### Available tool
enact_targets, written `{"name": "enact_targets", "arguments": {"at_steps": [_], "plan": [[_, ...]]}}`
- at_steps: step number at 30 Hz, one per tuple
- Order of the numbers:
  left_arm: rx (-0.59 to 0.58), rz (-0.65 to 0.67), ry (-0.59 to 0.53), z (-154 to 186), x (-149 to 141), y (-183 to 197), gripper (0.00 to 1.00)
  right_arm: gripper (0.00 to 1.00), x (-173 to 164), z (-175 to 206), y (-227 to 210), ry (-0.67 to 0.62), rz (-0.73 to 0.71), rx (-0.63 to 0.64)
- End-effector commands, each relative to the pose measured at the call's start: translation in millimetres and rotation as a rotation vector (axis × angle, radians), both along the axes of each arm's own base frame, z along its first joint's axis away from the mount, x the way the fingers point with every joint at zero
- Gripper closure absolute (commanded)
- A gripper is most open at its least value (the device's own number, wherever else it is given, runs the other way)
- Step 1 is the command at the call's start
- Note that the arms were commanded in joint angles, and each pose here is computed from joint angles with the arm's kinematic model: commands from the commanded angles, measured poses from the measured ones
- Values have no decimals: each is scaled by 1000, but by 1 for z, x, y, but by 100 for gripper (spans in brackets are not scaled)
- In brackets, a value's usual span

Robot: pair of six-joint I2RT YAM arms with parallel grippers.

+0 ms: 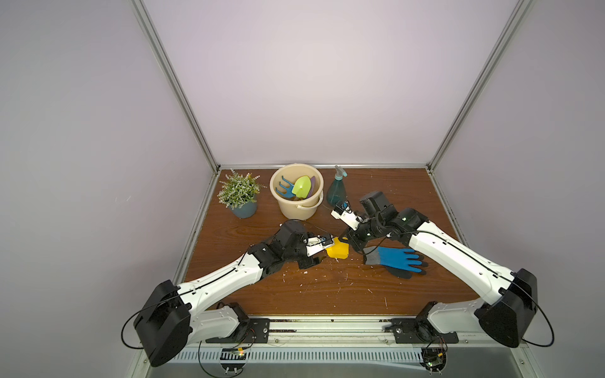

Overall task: Organize the gardening tools
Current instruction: Pick up the gardening tool from the center of the board.

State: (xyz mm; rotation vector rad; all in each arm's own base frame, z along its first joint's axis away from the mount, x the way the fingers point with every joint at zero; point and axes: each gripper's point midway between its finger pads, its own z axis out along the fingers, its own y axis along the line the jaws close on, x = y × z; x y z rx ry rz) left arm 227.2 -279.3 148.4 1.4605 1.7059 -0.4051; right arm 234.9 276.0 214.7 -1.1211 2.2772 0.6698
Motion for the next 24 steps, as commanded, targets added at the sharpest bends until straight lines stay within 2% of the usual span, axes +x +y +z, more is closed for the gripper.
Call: {"name": "enact_targets", "arguments": {"at_steps": [1, 5, 9, 12, 13, 16, 18, 24], "plan": [[1, -10, -33, 6, 2, -5, 39, 100, -6, 33, 4, -43, 41, 77], [-3, -3, -22, 6, 5, -8, 52, 100, -6, 33, 4, -42, 44, 76], [19, -10, 18, -2, 5, -11, 75, 100, -5, 34, 4, -48, 45, 78], [30, -11, 38, -5, 5, -13, 85, 100, 0, 36, 2, -51, 29, 79], [27, -8, 39, -5, 5, -13, 87, 98, 3, 37, 0, -54, 13, 82], [3, 5, 33, 0, 8, -15, 93, 78, 17, 40, -9, -55, -57, 105], [-26, 32, 24, 6, 11, -15, 96, 69, 27, 46, -19, -60, -113, 130], [-162, 204, 1, 38, 33, -13, 98, 61, 54, 81, -54, -173, -287, 219]]}}
